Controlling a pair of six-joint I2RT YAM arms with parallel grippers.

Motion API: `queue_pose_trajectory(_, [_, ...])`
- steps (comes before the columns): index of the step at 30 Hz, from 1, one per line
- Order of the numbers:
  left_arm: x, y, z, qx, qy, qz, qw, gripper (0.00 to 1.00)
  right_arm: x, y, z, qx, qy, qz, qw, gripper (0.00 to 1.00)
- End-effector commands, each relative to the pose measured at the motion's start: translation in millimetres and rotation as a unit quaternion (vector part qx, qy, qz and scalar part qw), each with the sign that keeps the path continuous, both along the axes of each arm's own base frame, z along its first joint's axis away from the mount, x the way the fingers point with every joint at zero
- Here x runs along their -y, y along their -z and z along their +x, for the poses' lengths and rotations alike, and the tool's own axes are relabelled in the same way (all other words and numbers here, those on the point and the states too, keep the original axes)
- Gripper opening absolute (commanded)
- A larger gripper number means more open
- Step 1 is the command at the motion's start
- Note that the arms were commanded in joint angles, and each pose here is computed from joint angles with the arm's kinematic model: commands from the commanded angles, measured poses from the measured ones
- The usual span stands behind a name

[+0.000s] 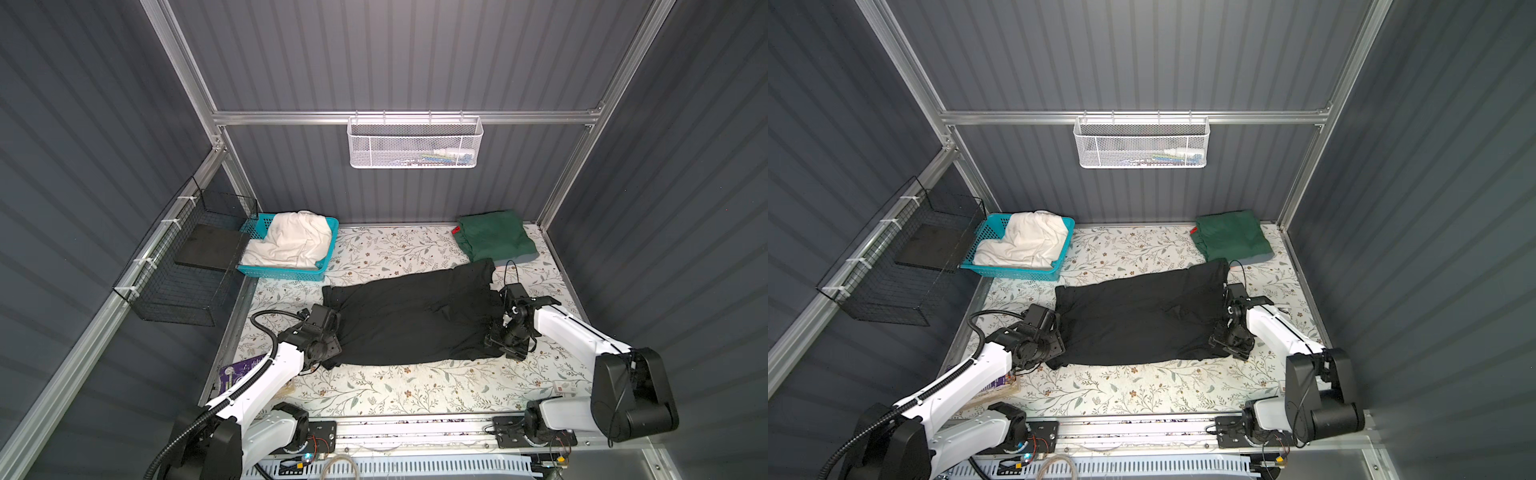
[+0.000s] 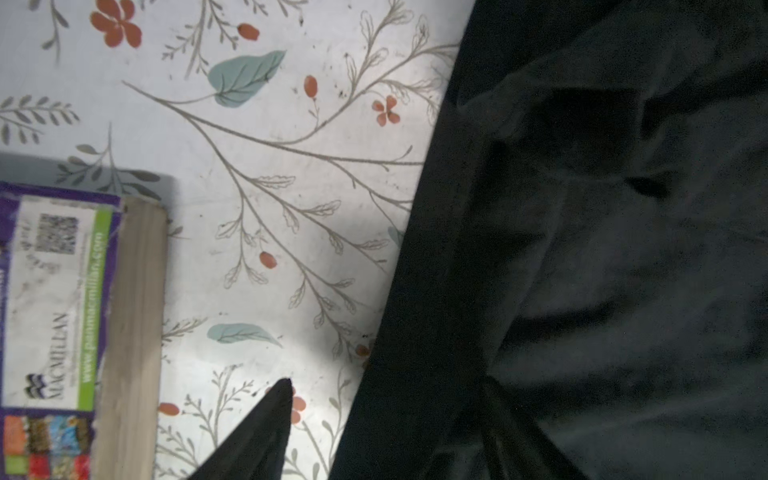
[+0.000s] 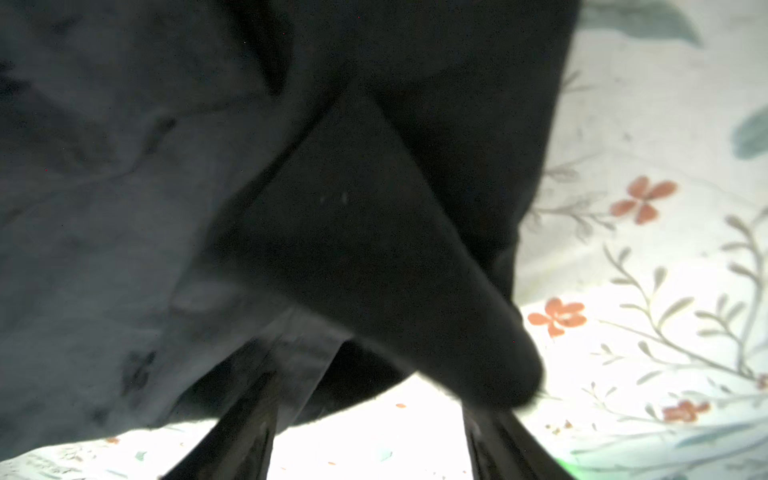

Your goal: Fold and stack the t-shirts

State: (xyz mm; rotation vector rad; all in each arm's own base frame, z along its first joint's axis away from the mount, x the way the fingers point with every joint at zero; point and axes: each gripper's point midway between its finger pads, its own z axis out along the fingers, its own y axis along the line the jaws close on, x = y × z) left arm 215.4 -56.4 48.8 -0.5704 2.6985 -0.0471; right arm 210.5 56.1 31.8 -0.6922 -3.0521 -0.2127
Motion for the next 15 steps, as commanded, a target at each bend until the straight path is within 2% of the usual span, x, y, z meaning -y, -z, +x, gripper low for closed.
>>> queue_pose_trajectory(1, [4.2, 8.4, -6.4, -0.015, -0.008, -0.017, 1.000, 0.68, 2.2, 8.8, 5.6, 0.006, 0.016, -0.011, 1.000, 0.62])
queue_pose_trajectory(6, [6.3, 12.3, -7.5, -0.010, -0.015, -0.030, 0.999, 0.65, 6.5, 9.5, 12.4, 0.009, 0.012, -0.026, 1.000, 0.49])
queue_pose_trajectory(15, [10.7, 6.7, -7.3, -0.007, -0.007, -0.041, 0.999, 0.65, 4.8, 15.8, 14.0, 0.014, 0.018, -0.023, 0.999, 0.47])
